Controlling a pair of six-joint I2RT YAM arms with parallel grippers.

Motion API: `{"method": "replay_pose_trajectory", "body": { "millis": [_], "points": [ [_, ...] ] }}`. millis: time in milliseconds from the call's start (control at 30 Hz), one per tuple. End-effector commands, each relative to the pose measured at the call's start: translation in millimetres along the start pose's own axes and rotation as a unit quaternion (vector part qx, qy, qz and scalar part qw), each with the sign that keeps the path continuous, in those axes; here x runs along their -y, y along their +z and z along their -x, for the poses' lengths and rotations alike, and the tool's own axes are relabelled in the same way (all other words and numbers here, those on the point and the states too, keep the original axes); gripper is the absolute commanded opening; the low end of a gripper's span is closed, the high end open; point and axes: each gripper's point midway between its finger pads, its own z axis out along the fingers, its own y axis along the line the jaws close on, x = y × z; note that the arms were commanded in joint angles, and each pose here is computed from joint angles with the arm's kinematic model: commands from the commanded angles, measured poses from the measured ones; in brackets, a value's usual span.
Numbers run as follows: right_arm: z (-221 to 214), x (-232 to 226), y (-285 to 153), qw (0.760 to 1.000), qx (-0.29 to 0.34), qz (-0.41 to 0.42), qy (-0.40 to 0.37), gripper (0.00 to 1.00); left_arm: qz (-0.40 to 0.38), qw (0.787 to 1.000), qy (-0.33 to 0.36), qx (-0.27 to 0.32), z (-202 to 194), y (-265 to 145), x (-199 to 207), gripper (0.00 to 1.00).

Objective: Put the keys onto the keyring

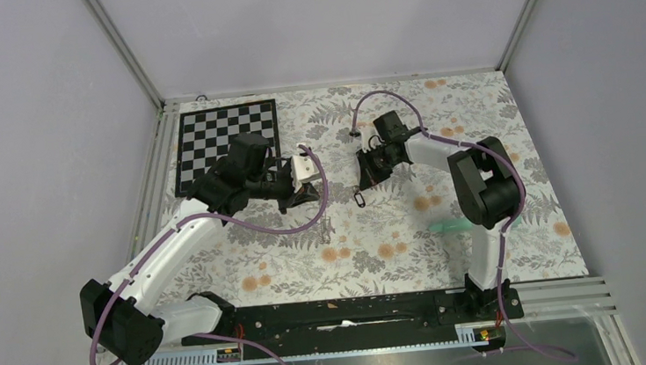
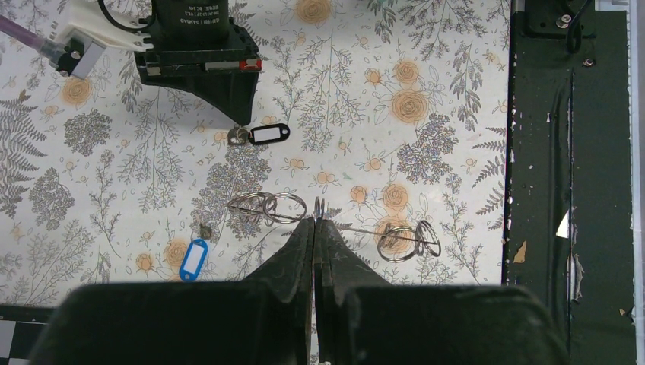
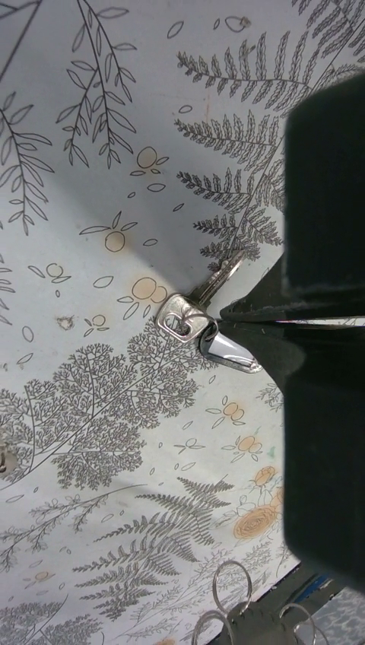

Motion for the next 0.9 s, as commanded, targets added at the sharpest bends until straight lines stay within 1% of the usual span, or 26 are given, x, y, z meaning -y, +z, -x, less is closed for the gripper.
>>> {"method": "replay_pose_trajectory", "body": {
  "millis": [0,133,200,267,333,500,867],
  "points": [
    [21,-11,-18,0.999,0.032,-0.004,-0.031,0.00,0.015,0.999,0.031,0.029,17,-5,-6,0.00],
    [20,-11,-11,1.000,0.027,0.003,-0.012,0.19,0.015,0.999,0.031,0.029,17,-6,-5,0.00],
    [18,-10,-7,1.000,0.022,0.006,-0.008,0.26,0.015,0.999,0.032,0.030,17,-6,-5,0.00],
    [16,-10,-4,1.000,0.019,0.008,-0.004,0.31,0.014,0.999,0.031,0.029,16,-6,-5,0.00],
    [15,-9,-2,1.000,0.015,0.011,-0.001,0.32,0.013,0.999,0.031,0.029,17,-5,-5,0.00],
    [16,-9,3,1.000,0.012,0.019,0.005,0.32,0.012,0.999,0.031,0.030,17,-5,-5,0.00],
    [16,-14,9,1.000,0.006,0.030,0.006,0.29,0.011,0.999,0.029,0.029,17,-4,-5,0.00]
  ]
}}
